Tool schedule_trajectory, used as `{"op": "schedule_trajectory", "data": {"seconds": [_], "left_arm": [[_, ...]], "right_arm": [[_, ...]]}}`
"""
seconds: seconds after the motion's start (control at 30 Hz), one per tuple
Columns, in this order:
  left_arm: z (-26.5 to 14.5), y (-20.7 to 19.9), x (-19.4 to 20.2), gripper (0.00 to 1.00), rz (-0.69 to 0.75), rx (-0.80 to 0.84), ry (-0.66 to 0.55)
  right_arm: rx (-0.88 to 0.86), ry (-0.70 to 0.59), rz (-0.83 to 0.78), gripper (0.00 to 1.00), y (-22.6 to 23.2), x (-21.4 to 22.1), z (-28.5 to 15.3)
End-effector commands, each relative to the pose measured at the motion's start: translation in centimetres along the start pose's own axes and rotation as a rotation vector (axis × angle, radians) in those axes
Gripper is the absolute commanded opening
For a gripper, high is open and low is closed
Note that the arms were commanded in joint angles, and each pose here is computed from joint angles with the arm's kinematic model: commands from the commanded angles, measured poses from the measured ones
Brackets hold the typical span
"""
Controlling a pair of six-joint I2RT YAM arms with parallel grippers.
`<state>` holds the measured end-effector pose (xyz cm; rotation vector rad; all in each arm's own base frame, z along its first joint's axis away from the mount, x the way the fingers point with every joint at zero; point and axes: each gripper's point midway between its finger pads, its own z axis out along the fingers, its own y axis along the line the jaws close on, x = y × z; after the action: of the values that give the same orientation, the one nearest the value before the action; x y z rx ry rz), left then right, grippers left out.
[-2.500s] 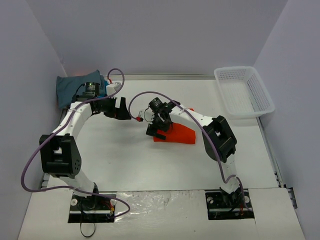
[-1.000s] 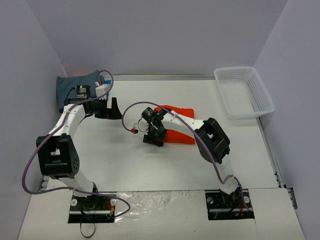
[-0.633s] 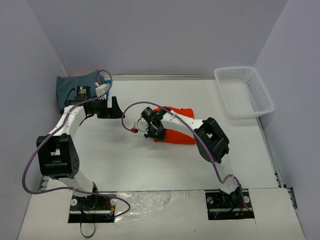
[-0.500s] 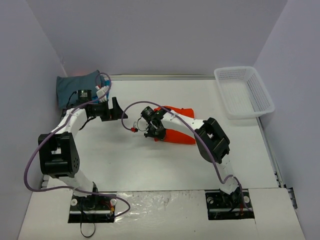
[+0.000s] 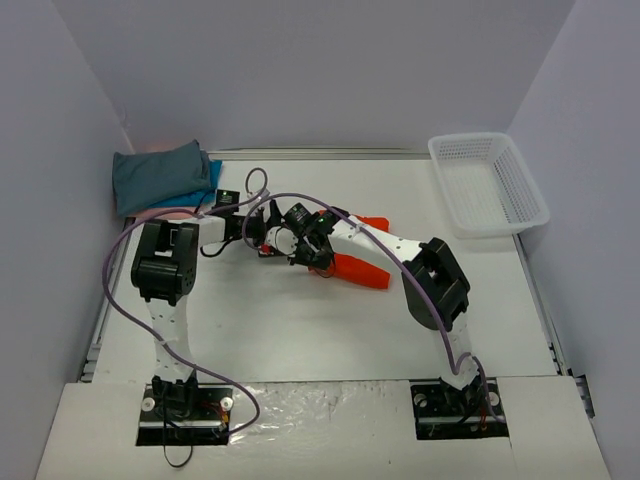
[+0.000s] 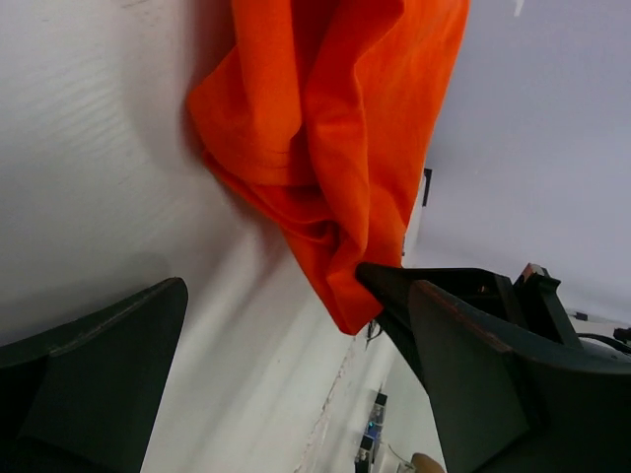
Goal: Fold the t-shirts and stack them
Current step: Put the neatly folded tshirt into the corner of the board with the left arm
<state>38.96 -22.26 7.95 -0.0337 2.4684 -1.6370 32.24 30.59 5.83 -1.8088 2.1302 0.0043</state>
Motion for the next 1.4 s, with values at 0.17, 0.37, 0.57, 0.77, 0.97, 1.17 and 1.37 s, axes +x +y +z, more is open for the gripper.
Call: {"op": "schedule_trajectory", "data": {"seconds": [0.17, 0.37, 0.57, 0.77, 0.97, 1.17, 1.37], "left_arm": [[3.1, -4.5, -0.9, 0.94, -0.061, 0.218, -0.004], [4.9, -5.0, 0.6, 0.94, -0.056, 0.253, 0.04], [6.5, -4.2, 2.8, 0.94, -0.059, 0.185, 0.099], [8.1, -4.4, 4.6, 0.94, -0.042, 0.171, 0.163], [9.4, -4.7, 5.4, 0.74, -0.029, 0.19, 0.216], [9.8, -4.9, 4.9, 0.02, -0.015, 0.22, 0.232], [8.8, -5.7, 4.5, 0.02, 0.045, 0.217, 0.243]], "right_arm": [[0.05, -0.004, 0.001, 0.0, -0.9, -0.3, -2.4], [0.061, 0.0, 0.01, 0.0, -1.5, -0.2, -2.2], [0.058, 0.007, 0.01, 0.0, -1.5, 0.0, -2.0], [0.087, 0.018, 0.014, 0.0, -2.1, 0.1, -2.2], [0.087, 0.011, 0.018, 0.0, -2.2, 0.2, -2.6], [0.083, -0.003, 0.02, 0.37, -1.8, 0.4, -3.5], [0.028, -0.079, -0.046, 1.0, -0.2, 3.2, -9.6]]}}
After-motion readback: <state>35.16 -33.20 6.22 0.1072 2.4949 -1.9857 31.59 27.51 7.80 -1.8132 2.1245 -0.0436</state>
